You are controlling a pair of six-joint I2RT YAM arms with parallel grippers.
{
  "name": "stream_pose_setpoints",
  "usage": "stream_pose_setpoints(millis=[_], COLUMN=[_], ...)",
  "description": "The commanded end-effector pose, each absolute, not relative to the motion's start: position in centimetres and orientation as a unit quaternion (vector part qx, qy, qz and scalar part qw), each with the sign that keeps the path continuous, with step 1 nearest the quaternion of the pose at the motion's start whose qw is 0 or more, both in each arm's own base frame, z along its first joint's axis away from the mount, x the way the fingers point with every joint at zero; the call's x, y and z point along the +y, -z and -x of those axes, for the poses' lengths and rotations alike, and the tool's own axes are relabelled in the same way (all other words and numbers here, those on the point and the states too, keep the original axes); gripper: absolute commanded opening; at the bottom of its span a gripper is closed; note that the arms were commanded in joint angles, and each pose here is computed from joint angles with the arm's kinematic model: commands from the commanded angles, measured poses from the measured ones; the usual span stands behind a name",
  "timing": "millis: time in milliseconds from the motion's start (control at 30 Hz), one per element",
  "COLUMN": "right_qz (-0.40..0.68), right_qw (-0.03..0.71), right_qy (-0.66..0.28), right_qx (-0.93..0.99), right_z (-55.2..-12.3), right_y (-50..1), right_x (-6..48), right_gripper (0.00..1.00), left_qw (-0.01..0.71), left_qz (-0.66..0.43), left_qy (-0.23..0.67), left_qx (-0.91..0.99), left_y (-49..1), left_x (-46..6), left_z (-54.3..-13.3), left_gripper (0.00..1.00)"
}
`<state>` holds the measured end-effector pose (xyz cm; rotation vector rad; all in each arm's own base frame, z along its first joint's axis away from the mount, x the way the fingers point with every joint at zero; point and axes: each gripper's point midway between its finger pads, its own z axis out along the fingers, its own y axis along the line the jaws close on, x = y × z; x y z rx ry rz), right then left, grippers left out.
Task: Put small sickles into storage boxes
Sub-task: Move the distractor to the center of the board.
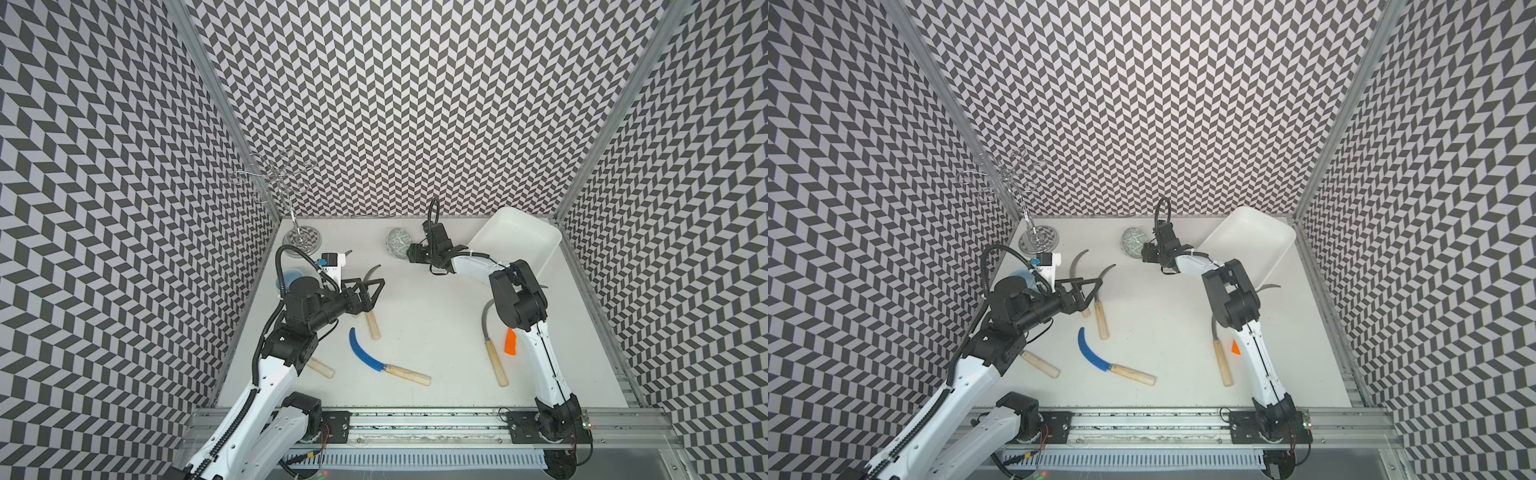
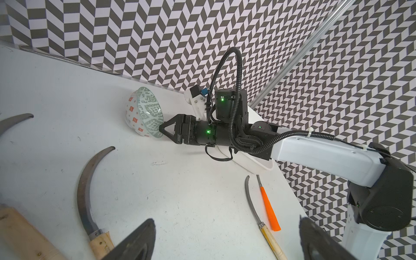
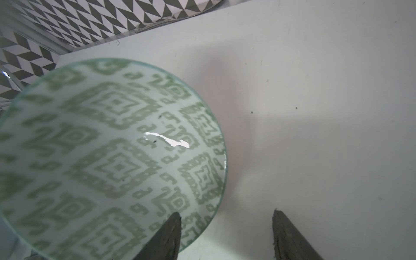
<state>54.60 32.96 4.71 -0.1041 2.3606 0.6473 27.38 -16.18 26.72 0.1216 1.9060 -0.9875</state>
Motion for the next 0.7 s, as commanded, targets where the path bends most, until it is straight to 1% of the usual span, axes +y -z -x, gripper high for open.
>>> stream_pose_setpoints(millis=[0,200,300,533,667], right_qz=[0.060,0.066,0.071,0.074,0.061], right_qw=[0.376,0.390,0.381,0.389,0.386], right_qy=[-0.288,-0.320,-0.323,-0.339,-0.355], right_qx=[0.879,0.861,0.863,0.854,0.849], right_z=[-55.0,-55.6,-56.2,-58.0,-59.2], right_y=[-8.8,-10.6,-10.3,-10.9,-10.3], right_x=[35.2,37.1,37.9,39.4,39.7], right_gripper=[0.64,0.64,0.63,0.64,0.65], left_qw=[0.485,0.485,0.485,0.483,0.484], left_qz=[-0.058,-0.058,-0.058,-0.059,-0.059], left_qy=[0.413,0.413,0.413,0.411,0.408], left_qx=[0.769,0.769,0.769,0.771,0.772], left_y=[-27.6,-27.5,-27.5,-27.3,-27.2], left_x=[-16.4,-16.4,-16.5,-16.5,-16.4], left_z=[-27.1,-27.2,-27.2,-27.3,-27.3], left_gripper=[0.99,1.00,1.00,1.00,1.00])
